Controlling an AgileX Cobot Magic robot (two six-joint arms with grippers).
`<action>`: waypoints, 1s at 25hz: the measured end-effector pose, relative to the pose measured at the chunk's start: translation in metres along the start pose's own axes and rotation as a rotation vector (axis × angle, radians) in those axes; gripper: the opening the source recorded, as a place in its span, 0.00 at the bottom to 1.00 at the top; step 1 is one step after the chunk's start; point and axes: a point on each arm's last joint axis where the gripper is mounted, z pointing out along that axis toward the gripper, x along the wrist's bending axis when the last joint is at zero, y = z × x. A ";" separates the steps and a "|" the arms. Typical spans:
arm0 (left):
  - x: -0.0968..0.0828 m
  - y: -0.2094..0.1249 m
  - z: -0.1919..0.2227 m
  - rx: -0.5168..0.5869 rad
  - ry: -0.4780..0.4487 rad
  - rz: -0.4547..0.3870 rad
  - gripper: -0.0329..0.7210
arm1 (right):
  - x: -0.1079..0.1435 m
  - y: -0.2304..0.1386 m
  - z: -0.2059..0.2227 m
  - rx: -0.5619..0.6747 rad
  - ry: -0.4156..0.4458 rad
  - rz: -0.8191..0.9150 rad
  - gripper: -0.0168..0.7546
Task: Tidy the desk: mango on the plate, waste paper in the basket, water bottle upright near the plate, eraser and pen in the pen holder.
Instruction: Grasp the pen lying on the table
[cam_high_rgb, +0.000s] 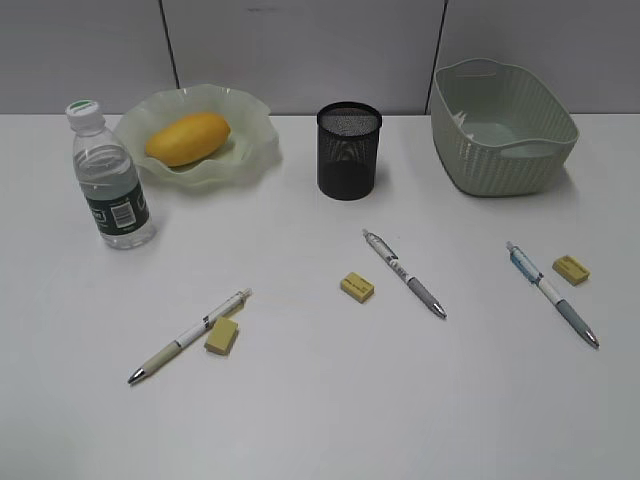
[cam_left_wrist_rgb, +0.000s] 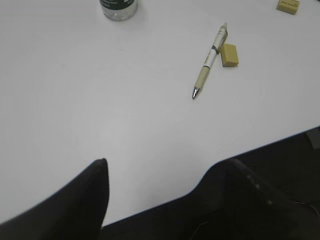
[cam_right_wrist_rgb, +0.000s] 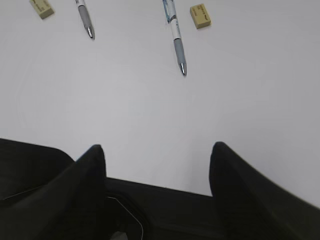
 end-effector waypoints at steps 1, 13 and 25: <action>0.000 0.000 0.000 0.000 0.000 0.000 0.76 | 0.000 0.008 0.002 0.015 -0.002 -0.001 0.69; 0.000 0.000 0.000 0.000 0.000 0.000 0.76 | 0.003 0.101 0.084 0.354 -0.018 -0.093 0.69; 0.000 0.000 0.000 0.000 -0.001 -0.001 0.76 | 0.005 0.144 0.181 0.513 0.006 -0.211 0.69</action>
